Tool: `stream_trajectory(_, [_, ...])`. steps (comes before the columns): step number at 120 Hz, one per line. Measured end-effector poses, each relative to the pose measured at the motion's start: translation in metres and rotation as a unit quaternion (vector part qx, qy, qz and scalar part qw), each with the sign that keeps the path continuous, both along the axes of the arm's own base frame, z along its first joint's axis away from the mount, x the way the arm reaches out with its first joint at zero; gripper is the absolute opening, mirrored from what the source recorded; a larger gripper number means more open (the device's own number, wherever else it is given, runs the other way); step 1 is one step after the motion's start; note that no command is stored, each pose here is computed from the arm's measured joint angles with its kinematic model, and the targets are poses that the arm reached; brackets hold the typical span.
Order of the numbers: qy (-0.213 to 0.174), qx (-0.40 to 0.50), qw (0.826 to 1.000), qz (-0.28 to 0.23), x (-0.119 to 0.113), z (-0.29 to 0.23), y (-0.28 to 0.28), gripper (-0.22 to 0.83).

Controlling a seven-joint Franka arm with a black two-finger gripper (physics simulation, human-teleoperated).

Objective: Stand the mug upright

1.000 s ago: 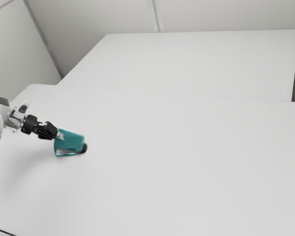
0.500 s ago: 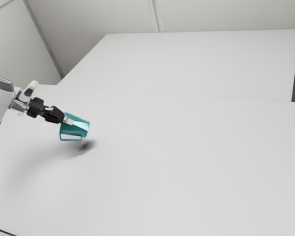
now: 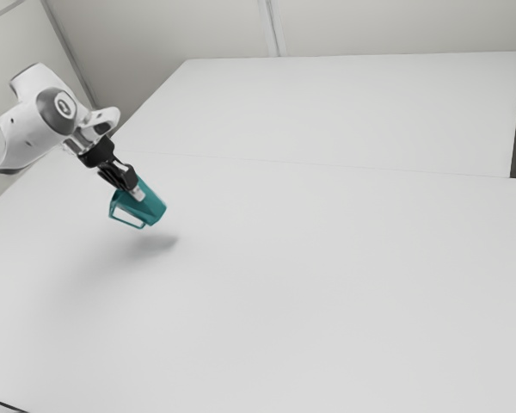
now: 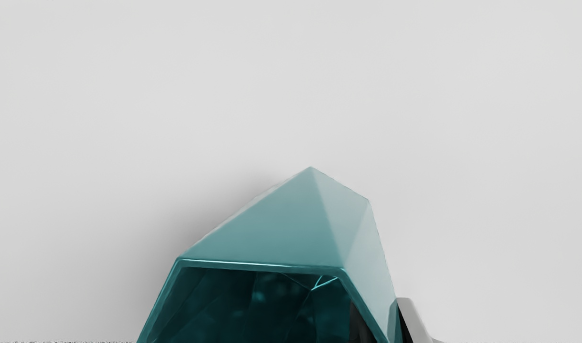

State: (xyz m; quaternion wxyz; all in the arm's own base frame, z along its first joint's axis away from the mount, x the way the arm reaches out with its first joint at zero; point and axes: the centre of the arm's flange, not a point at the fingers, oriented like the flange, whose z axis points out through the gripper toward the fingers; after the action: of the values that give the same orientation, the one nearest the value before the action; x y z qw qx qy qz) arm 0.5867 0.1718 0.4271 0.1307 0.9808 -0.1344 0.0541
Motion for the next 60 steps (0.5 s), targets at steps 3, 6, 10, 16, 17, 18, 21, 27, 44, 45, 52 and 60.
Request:
stream_trajectory(3, [0.002,0.013,1.000,-0.002,0.003,0.000,-0.004,-0.17])
stream_trajectory(6, [0.002,0.025,1.000,-0.004,0.005,-0.001,-0.009,-0.17])
stream_trajectory(10, [0.003,0.040,0.999,-0.006,0.009,-0.002,-0.014,-0.17])
stream_trajectory(16, [0.005,0.060,0.998,-0.006,0.014,-0.006,-0.023,-0.17])
stream_trajectory(17, [0.006,0.063,0.998,-0.007,0.015,-0.007,-0.024,-0.17])
stream_trajectory(18, [0.006,0.066,0.998,-0.007,0.016,-0.008,-0.025,-0.17])
stream_trajectory(21, [0.007,0.077,0.997,-0.008,0.018,-0.010,-0.029,-0.17])
stream_trajectory(27, [0.008,0.099,0.995,-0.014,0.023,-0.013,-0.041,-0.17])
stream_trajectory(44, [0.018,0.153,0.988,-0.019,0.031,-0.024,-0.067,-0.17])
stream_trajectory(45, [0.019,0.155,0.988,-0.018,0.032,-0.025,-0.068,-0.17])
stream_trajectory(52, [0.024,0.170,0.985,-0.009,0.034,-0.031,-0.070,-0.17])
stream_trajectory(60, [0.029,0.181,0.983,0.004,0.035,-0.039,-0.070,-0.17])
